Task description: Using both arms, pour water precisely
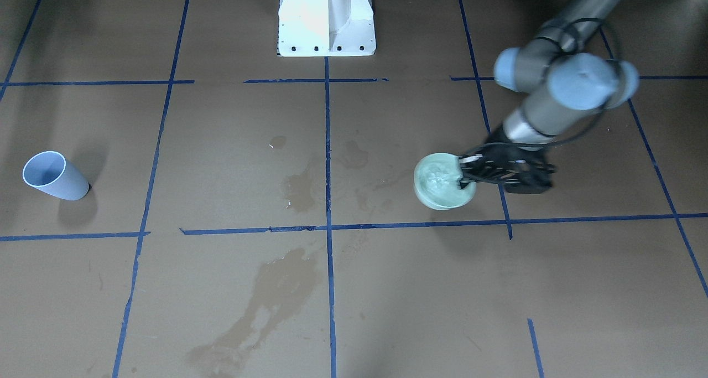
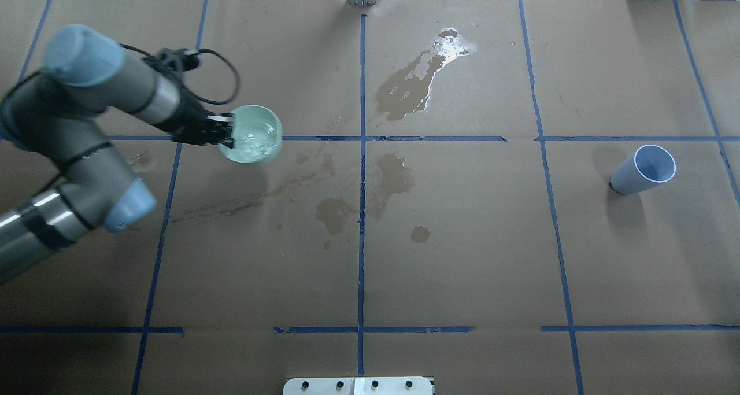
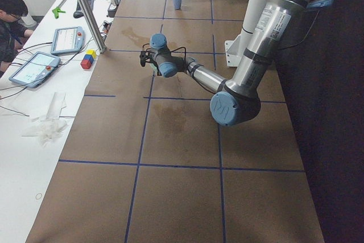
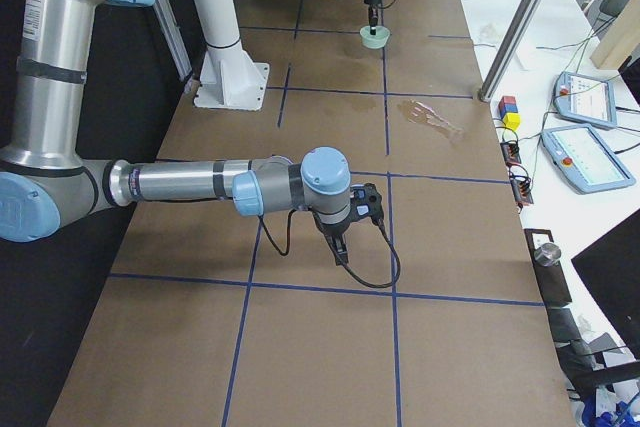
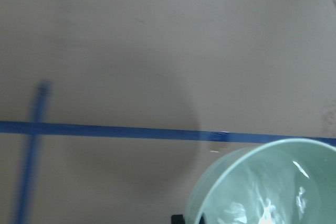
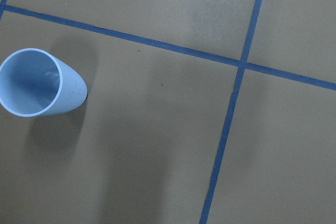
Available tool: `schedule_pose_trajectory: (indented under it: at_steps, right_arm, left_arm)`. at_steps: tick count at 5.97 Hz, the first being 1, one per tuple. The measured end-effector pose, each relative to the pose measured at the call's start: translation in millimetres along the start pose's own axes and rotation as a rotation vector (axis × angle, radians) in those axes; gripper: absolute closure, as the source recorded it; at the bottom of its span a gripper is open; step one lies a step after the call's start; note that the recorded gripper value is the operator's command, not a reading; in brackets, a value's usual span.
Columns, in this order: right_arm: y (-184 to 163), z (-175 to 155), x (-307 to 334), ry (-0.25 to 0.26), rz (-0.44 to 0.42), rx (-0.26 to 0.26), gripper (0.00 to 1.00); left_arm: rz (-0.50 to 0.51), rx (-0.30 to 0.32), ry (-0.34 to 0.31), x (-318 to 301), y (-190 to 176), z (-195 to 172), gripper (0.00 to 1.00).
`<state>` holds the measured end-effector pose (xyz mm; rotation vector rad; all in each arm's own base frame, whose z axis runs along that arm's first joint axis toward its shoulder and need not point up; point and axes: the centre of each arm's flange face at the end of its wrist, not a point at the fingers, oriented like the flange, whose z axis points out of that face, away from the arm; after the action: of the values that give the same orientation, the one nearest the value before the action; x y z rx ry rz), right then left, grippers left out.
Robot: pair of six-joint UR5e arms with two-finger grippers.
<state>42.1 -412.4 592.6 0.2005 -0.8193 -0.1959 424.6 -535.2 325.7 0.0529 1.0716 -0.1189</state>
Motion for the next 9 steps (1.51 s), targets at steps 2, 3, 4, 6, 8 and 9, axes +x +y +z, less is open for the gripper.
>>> schedule_pose_trajectory:
  at_steps: [2,3,4,6,8,9]
  right_arm:
    - [0.0,0.1,-0.2,-0.001,0.0,0.0,0.0]
    - [0.0,0.2,-0.2,-0.001,0.0,-0.001,0.0]
    - [0.2,0.6,0.1,-0.001,0.001,-0.002,0.0]
    - [0.5,1.1,1.1,-0.001,0.003,-0.003,0.0]
    - [0.6,1.4,1.3,0.0,0.004,-0.004,0.0]
    - [0.6,1.4,1.3,0.0,0.004,-0.004,0.0]
  left_arm:
    - [-0.026,-0.014,-0.044,96.0,37.7,41.3,0.99]
    - [-0.041,-0.007,-0.054,121.1,47.5,57.6,0.97]
    - [-0.052,0.004,-0.062,137.5,53.2,70.1,0.95]
    - [-0.05,0.007,-0.069,155.6,60.5,84.8,0.86]
    - [-0.043,-0.006,-0.074,158.9,69.0,93.9,0.33]
    - [-0.04,-0.008,-0.075,159.5,70.8,95.2,0.13]
